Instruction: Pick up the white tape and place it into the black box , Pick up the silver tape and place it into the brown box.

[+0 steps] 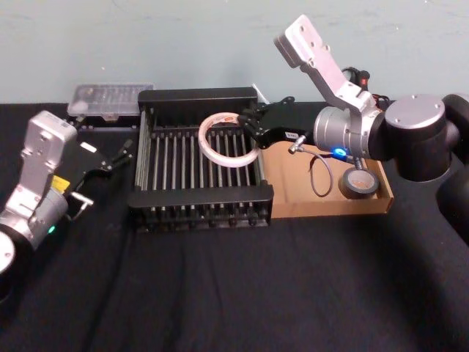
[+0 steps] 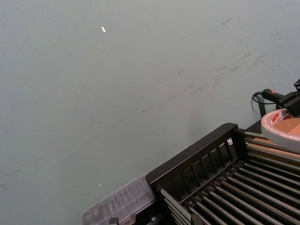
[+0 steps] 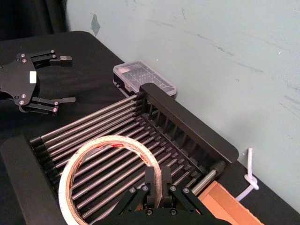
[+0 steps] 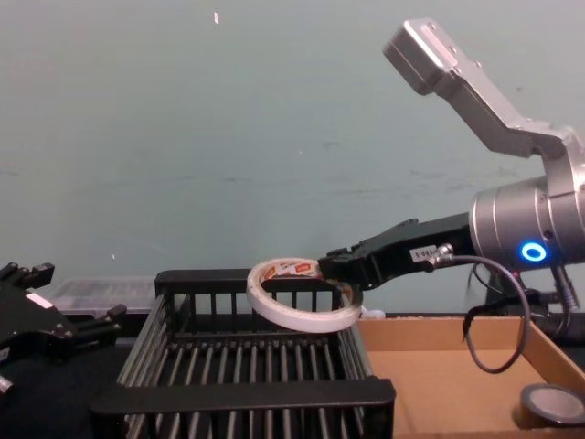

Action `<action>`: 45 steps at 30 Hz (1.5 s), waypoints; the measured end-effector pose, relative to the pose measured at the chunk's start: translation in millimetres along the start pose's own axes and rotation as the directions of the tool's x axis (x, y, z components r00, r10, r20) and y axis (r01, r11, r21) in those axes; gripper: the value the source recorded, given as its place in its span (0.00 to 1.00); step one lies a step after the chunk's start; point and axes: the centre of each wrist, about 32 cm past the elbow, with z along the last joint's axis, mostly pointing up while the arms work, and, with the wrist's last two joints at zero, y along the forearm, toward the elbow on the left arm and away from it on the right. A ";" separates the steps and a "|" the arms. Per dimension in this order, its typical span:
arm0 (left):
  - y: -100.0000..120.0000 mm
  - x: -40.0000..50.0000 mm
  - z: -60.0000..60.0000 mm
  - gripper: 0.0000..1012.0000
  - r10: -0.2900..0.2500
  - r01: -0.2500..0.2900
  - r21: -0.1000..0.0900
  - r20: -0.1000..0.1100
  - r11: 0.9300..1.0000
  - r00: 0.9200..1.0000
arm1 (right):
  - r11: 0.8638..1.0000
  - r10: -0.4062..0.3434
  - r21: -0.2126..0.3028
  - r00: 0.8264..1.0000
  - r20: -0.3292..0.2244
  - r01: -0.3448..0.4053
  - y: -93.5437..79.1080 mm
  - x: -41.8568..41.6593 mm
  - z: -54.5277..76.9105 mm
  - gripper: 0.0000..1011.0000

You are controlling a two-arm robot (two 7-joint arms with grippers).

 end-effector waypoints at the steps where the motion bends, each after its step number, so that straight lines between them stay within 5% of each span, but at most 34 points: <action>1: 0.0 0.0 0.0 0.99 0.000 0.000 0.000 0.000 1.000 1.000 | 1.000 0.000 0.000 1.000 0.000 0.000 -0.2 0.0 -0.1 0.09; 7: 0.0 0.0 0.0 0.99 0.000 0.000 0.000 0.000 1.000 1.000 | 1.000 0.000 0.000 1.000 -0.002 0.000 -0.8 0.0 -0.4 0.16; 23: 0.0 0.0 0.0 0.99 0.000 0.000 0.000 0.000 1.000 1.000 | 1.000 0.000 0.000 1.000 -0.004 0.000 -1.5 0.2 -0.6 0.69; 35: 0.0 0.0 0.0 0.99 0.000 0.000 0.000 0.000 1.000 1.000 | 1.000 0.000 0.000 1.000 -0.004 0.000 -1.7 0.1 -0.6 0.99; 45: 0.0 0.0 0.0 0.99 0.000 0.000 0.000 0.000 1.000 1.000 | 0.997 -0.072 0.039 0.997 -0.007 0.073 -15.3 -3.9 -9.1 0.99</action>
